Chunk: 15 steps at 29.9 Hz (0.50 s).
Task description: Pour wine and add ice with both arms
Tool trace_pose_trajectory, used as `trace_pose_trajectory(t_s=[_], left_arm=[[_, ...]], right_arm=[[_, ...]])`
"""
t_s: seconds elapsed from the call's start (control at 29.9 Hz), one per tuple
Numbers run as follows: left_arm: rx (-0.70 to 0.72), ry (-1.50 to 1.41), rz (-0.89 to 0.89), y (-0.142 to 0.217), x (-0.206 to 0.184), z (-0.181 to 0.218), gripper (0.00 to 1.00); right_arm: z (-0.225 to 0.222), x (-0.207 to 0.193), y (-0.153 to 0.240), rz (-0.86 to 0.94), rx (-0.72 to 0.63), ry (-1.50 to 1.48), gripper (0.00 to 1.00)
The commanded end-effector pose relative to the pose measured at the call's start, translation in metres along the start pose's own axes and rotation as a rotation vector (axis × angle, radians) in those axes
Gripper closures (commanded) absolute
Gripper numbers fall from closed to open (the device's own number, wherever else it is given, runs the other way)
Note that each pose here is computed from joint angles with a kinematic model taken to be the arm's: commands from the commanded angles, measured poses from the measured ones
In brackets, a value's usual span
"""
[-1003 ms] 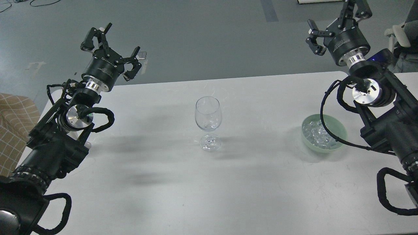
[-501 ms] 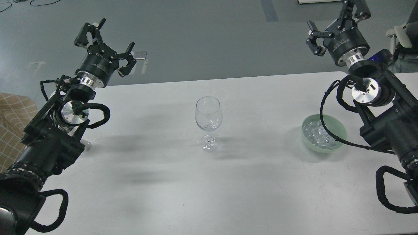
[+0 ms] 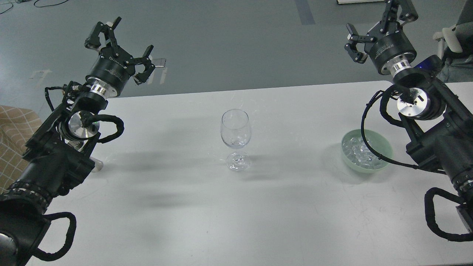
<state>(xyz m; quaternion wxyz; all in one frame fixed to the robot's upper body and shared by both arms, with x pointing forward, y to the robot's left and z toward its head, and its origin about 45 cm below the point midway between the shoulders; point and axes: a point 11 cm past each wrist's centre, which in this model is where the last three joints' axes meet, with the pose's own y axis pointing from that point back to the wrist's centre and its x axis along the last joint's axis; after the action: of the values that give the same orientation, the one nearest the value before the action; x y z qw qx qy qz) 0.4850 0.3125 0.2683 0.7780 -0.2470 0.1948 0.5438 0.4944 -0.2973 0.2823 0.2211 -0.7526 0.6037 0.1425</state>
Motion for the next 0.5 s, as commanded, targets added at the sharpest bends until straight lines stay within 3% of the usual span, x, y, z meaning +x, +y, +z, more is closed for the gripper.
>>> trace_pose_trajectory(t_s=[0.0,0.47], left_arm=[[-0.003,0.004,-0.01,-0.001,-0.004,-0.001,0.02],[0.03,-0.016,0.008,-0.001,-0.003,-0.01,0.02]], right_arm=[[0.001,-0.001,0.0,-0.002,-0.002,-0.002,0.0],[0.004,0.002,0.002,0.008,-0.007,0.0,0.0]])
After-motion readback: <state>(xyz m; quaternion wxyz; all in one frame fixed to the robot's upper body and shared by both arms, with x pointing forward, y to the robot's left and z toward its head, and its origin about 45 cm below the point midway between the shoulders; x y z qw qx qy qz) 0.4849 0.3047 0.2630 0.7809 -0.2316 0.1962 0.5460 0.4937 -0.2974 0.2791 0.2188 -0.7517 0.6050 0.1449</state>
